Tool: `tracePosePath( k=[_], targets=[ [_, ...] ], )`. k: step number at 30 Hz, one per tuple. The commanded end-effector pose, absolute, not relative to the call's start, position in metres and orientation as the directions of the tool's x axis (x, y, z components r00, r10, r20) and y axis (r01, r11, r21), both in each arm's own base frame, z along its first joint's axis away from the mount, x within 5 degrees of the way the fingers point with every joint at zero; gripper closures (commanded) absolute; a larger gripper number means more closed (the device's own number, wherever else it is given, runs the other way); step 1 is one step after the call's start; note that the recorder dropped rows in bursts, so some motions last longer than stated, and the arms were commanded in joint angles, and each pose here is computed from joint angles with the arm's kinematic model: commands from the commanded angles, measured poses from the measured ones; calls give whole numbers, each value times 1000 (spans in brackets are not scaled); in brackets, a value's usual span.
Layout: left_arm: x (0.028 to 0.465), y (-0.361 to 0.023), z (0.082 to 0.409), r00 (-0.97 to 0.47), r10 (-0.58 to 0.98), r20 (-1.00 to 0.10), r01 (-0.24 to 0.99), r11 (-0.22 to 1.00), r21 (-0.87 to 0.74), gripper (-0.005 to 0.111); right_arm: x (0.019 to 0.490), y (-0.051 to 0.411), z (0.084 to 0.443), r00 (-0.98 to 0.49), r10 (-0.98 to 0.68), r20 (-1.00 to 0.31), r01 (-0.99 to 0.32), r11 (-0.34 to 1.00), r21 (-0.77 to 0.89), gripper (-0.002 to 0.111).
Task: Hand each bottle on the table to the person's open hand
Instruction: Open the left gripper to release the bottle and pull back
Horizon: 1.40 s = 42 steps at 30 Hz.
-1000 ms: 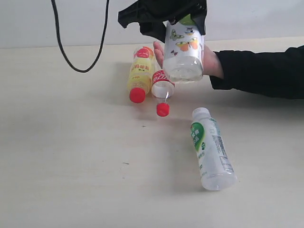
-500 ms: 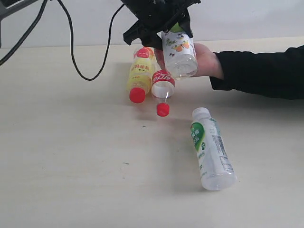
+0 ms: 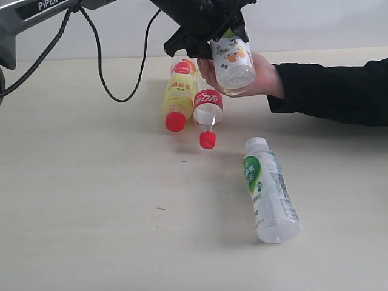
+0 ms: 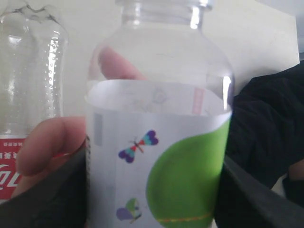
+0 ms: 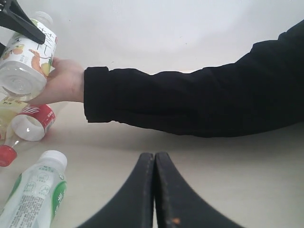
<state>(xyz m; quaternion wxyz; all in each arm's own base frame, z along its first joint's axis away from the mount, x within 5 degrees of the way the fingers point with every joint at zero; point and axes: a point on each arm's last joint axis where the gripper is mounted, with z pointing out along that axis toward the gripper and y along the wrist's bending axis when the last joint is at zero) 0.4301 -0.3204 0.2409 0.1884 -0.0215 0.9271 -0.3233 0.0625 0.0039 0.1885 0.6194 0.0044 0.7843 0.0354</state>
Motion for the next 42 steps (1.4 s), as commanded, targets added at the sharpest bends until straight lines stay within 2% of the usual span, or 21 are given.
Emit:
tracePosePath(
  k=[1, 13, 15, 22, 30, 32, 35, 37, 40, 41, 42],
  targets=[
    [433, -319, 248, -913, -181, -364, 95, 775, -625, 56, 63, 3, 188, -230, 45, -972, -32, 998, 54, 108],
    [435, -319, 249, -905, -186, -383, 104, 776, -622, 17, 63, 3, 188, -230, 45, -972, -32, 998, 54, 108],
    [435, -319, 250, -901, -167, -400, 127, 780, -613, 13, 63, 3, 188, -230, 45, -972, -32, 998, 54, 108],
    [428, -314, 277, -875, -123, -468, 209, 777, -593, 14, 63, 3, 188, -232, 45, -972, -32, 998, 54, 108],
    [409, -294, 317, -855, -17, -519, 266, 844, -465, 14, 63, 3, 188, -232, 45, -972, -32, 998, 54, 108],
    [403, -290, 322, -865, 23, -501, 273, 859, -433, 17, 63, 3, 188, -232, 45, -972, -32, 998, 54, 108],
    [390, -287, 325, -885, 108, -452, 303, 872, -385, 36, 63, 3, 188, -232, 45, -972, -32, 998, 54, 108],
    [380, -288, 324, -894, 173, -412, 328, 881, -341, 57, 63, 3, 188, -232, 45, -972, -32, 998, 54, 108],
    [368, -299, 328, -870, 235, -434, 380, 880, -284, 97, 63, 3, 188, -232, 45, -972, -32, 998, 54, 108],
    [362, -304, 329, -855, 259, -449, 401, 880, -255, 106, 63, 3, 188, -232, 45, -972, -32, 998, 54, 108],
    [353, -311, 333, -840, 287, -461, 428, 873, -235, 105, 63, 3, 188, -232, 45, -972, -32, 998, 54, 108]
  ],
)
